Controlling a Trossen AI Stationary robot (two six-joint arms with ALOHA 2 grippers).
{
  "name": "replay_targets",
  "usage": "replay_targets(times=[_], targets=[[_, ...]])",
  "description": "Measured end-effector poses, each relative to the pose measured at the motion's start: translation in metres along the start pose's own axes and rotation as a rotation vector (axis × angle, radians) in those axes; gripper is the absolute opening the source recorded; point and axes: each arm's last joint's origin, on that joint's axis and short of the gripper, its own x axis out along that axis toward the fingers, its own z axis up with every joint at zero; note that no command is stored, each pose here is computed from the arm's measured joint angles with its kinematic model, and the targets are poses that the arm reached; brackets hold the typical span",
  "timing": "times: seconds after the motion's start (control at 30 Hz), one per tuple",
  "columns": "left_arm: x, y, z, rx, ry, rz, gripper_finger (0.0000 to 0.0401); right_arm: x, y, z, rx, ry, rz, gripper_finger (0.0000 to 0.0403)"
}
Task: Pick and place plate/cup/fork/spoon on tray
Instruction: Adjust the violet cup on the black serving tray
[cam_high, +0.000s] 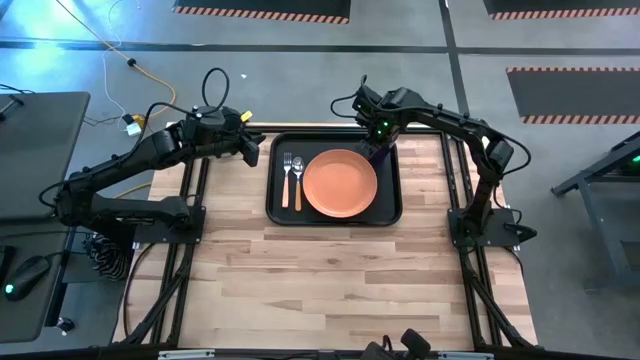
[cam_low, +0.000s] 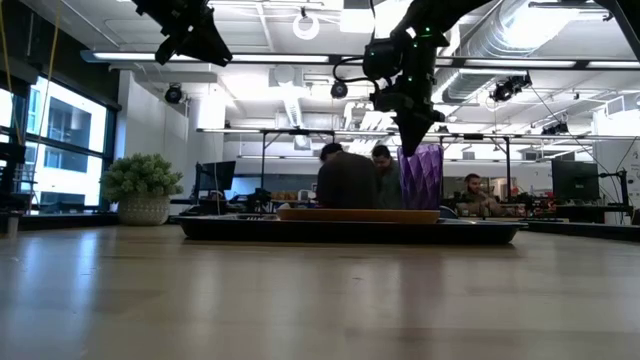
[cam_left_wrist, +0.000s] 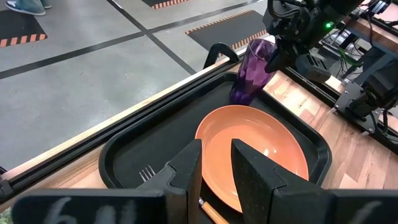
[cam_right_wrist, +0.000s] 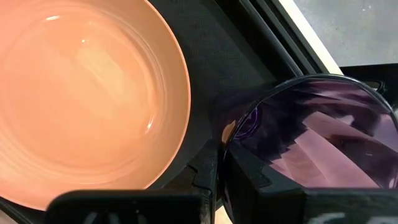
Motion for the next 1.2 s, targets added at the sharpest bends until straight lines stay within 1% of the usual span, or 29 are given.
replay_targets(times=[0.7, 0.93, 1.2], targets=[[0.0000, 0.0000, 0.0002, 0.000, -0.002, 0.000, 0.0076, -0.0001, 0.0000, -0.0009, 0.008, 0.010, 0.003, 0.0017], [0.0000, 0.0000, 0.0001, 0.000, -0.001, 0.000, 0.0076, -0.0001, -0.0006, -0.0009, 0.007, 0.008, -0.023, 0.0017], [0.0000, 0.0000, 0.0001, 0.000, -0.001, 0.000, 0.0076, -0.0002, -0.0002, -0.0010, 0.005, 0.009, -0.023, 0.0017]])
